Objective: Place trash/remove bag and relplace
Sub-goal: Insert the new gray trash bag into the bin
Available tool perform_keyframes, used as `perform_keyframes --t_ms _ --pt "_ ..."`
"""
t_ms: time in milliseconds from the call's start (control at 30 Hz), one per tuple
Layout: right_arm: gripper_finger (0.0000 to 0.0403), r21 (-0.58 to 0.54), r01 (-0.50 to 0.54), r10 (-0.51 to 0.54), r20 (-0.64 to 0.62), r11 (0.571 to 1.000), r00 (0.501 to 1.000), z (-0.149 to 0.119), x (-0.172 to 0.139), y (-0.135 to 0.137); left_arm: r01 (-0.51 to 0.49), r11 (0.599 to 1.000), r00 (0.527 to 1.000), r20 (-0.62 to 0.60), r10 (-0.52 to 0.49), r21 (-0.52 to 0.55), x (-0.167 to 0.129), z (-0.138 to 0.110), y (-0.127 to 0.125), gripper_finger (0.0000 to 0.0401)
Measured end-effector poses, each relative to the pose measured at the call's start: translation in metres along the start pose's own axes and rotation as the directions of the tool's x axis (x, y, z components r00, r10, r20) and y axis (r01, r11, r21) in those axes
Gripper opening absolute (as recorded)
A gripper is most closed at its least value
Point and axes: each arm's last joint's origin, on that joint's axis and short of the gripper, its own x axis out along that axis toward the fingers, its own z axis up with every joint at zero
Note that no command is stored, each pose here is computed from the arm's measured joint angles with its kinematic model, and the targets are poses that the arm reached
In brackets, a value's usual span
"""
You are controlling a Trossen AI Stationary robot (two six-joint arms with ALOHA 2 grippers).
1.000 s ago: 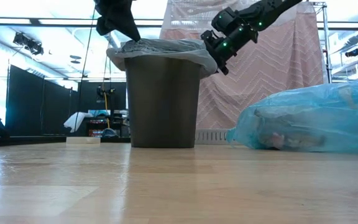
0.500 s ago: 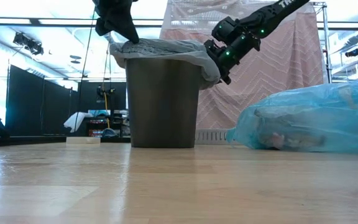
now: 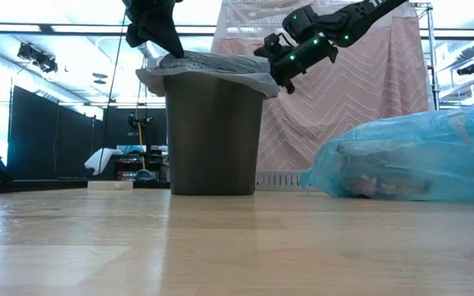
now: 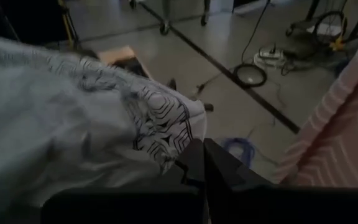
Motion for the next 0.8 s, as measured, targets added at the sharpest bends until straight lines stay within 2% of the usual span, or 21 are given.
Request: perform_keyframes --t_ms 133,233,333,433,500,600,667,700,800 --pt "0.0 -0.026 -0.002 0.0 -0.045 1.0 0.999 -0.004 0.0 0.0 -0.008 1.0 1.0 -0.009 0.008 0.0 0.0 -0.001 0.001 0.0009" --pt "0.0 -0.027 -0.001 -0.001 -0.045 1.0 0.999 -0.004 0.0 0.0 -0.096 0.994 0.995 -0.006 0.095 -0.043 0.0 -0.003 0.004 0.0009" --pt "0.0 -0.027 0.0 -0.001 -0.044 1.0 0.999 -0.004 0.0 0.0 -0.14 0.988 0.982 0.119 0.147 -0.067 -0.005 0.006 0.005 0.0009" --pt "0.0 -0.027 0.0 -0.001 -0.046 1.0 0.999 -0.005 0.0 0.0 -0.124 0.991 0.97 0.202 0.133 -0.059 -0.009 0.016 0.008 0.0005" --pt "0.0 -0.028 -0.001 0.0 -0.045 1.0 0.999 -0.004 0.0 0.0 -0.12 0.991 0.98 0.154 0.128 -0.063 -0.003 0.014 0.012 0.0004" --pt "0.0 -0.022 -0.008 0.007 -0.046 1.0 0.999 -0.004 0.0 0.003 0.004 0.991 0.997 0.075 0.006 -0.131 0.004 0.012 0.012 0.0004" --pt "0.0 -0.024 -0.012 0.011 -0.046 1.0 0.999 -0.004 0.001 0.005 0.077 0.978 0.994 0.095 -0.059 -0.193 -0.001 0.015 0.008 0.0004" --pt "0.0 -0.025 -0.015 0.014 -0.047 1.0 0.999 -0.004 0.001 0.006 0.092 0.977 0.99 0.126 -0.068 -0.191 -0.006 0.017 0.005 0.0003" --pt "0.0 -0.032 -0.023 0.021 -0.048 0.999 0.999 -0.004 0.001 0.009 0.01 0.985 0.977 0.213 0.028 -0.174 -0.022 0.025 0.002 0.0002"
